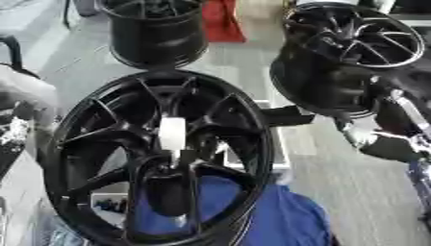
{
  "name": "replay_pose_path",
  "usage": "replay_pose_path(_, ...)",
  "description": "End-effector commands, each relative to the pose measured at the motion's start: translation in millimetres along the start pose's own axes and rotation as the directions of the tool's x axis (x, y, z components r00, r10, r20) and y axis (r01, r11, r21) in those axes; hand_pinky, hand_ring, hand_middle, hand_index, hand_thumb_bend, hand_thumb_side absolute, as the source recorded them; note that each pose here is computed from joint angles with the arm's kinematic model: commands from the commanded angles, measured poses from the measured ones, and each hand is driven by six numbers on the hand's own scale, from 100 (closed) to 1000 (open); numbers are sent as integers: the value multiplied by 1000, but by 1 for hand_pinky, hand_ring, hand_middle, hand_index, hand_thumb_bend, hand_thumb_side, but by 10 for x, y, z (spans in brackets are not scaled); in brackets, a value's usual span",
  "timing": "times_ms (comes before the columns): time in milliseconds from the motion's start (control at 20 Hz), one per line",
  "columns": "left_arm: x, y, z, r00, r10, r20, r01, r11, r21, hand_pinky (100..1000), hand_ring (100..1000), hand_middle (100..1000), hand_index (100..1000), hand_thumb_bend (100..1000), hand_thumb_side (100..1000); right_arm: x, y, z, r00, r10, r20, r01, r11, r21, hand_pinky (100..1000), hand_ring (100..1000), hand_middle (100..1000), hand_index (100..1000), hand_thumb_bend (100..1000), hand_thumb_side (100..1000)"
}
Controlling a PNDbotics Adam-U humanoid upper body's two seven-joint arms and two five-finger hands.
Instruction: Pull the pin out of the wheel hub.
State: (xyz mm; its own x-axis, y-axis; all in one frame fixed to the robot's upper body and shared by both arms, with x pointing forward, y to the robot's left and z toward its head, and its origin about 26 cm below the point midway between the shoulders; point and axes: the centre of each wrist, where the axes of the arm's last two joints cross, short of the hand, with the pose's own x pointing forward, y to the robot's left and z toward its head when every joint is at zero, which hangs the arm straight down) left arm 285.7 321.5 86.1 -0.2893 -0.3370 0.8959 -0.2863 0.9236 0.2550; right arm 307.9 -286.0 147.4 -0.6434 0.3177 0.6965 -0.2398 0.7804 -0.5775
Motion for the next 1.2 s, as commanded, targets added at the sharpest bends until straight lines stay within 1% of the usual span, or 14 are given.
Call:
replay_pose_path(50,70,25,-32,999,-15,31,15,1000,-14,586,636,671,822,378,519,172,-224,-180,992,112,53,-118,985,128,736,983,838,909,219,169)
replay_pose_path(200,64,21,-27,999,-16,30,17,1000,-24,585,636,672,822,379,520,299,-361,-419,979,176,103,-197,947,255,742,980,840,912,226,176)
replay_pose_path(300,60,19,-24,999,-18,29,19,999,-30,585,636,672,822,380,520,372,-414,-583,968,212,133,-246,905,346,747,980,843,916,231,186)
replay_pose_path(400,60,14,-24,999,-18,30,19,999,-37,585,636,672,822,381,520,424,-426,-741,960,231,158,-278,857,435,749,982,846,920,238,197)
replay_pose_path(500,61,12,-25,999,-20,31,21,999,-44,585,637,672,823,383,521,459,-399,-909,954,240,179,-299,797,524,755,988,858,930,252,218)
replay_pose_path(700,65,13,-31,999,-23,35,25,998,-53,585,637,673,823,383,522,442,-234,-1248,946,247,208,-321,649,690,779,1000,893,951,299,245)
replay_pose_path(750,66,14,-32,999,-24,35,26,998,-54,585,637,673,823,382,522,418,-184,-1319,945,246,215,-324,612,722,795,1000,918,962,324,257)
replay_pose_path(900,68,14,-35,999,-26,36,28,998,-59,586,637,673,823,382,522,349,-34,-1516,932,265,248,-353,501,790,814,1000,943,973,341,283)
replay_pose_path(950,68,15,-35,999,-27,37,29,998,-60,586,637,673,823,382,522,329,19,-1578,926,272,262,-366,474,801,817,1000,946,976,345,289)
replay_pose_path(1000,67,17,-35,999,-28,36,30,998,-60,586,637,673,823,382,522,310,71,-1638,920,279,277,-380,454,806,819,1000,947,976,346,291)
replay_pose_path(1100,67,18,-36,999,-28,36,31,998,-62,586,637,674,823,382,522,301,156,-1752,904,291,312,-415,429,802,825,1000,950,978,349,297)
replay_pose_path(1200,67,12,-37,999,-27,37,30,997,-66,586,637,674,823,381,522,313,234,-1853,890,294,348,-447,414,793,827,1000,954,980,350,301)
